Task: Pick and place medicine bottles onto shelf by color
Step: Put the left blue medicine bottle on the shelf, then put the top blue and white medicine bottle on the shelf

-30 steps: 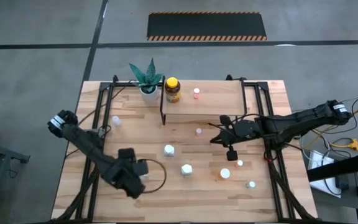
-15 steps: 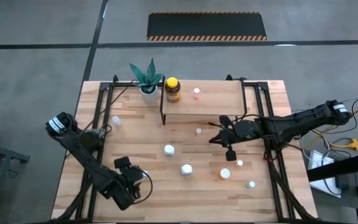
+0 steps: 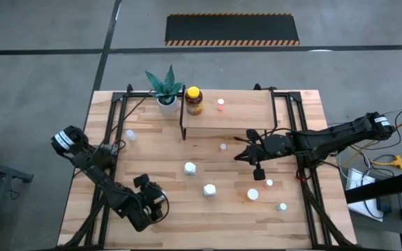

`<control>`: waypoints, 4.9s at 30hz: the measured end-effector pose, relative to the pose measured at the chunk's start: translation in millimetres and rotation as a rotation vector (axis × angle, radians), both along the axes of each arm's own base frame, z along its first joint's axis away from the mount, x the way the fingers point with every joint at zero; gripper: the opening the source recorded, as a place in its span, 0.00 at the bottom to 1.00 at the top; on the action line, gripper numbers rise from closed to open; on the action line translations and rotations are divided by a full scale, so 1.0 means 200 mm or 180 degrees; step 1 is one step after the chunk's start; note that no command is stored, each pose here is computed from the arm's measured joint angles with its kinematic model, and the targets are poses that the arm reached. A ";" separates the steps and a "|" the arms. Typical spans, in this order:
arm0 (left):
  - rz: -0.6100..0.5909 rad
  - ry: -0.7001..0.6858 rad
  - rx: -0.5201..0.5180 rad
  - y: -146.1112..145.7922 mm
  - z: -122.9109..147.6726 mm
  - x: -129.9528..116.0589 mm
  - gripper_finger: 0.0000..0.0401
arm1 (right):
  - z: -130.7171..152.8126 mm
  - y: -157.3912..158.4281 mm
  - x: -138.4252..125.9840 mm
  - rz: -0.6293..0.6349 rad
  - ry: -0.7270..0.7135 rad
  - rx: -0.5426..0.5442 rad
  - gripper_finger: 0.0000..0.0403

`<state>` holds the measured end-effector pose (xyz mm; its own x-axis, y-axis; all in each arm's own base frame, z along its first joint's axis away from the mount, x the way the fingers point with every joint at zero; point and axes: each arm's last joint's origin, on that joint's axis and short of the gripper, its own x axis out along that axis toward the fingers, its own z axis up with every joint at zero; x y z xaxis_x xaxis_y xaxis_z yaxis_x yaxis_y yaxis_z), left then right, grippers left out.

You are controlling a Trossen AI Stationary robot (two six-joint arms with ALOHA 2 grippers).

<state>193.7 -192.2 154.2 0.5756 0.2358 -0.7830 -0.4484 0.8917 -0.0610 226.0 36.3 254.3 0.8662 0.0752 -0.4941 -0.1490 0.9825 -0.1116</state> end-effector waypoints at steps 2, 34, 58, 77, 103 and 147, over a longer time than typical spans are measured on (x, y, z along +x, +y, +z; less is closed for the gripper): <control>0.0016 -0.0108 0.0050 0.00 0.00 0.01 0.54 | 0.00 0.00 0.00 0.0001 -0.0001 -0.0002 0.02; 0.0048 -0.0239 0.0143 0.01 0.02 0.03 0.21 | -0.01 0.00 -0.01 0.0000 0.0037 -0.0008 0.02; -0.0321 -0.0415 0.0194 0.64 0.87 0.67 0.21 | -0.03 -0.02 -0.09 -0.0014 0.0440 -0.0053 0.02; 0.0076 -0.0569 0.1046 1.16 0.86 0.84 0.22 | -0.03 -0.02 -0.09 -0.0035 0.0469 -0.0027 0.02; 0.0292 -0.0331 0.1086 1.31 0.74 0.91 0.22 | -0.08 -0.02 -0.11 -0.0081 0.0577 -0.0002 0.02; 0.0016 -0.0785 0.1110 1.15 0.99 0.76 0.34 | -0.12 -0.01 -0.10 -0.0314 0.0474 0.0360 0.02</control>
<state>345.8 38.8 352.5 0.7337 0.4655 -0.4949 -0.4626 0.8758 0.1380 206.5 33.9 230.1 0.7900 0.0559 -0.6105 -0.0581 0.9982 0.0163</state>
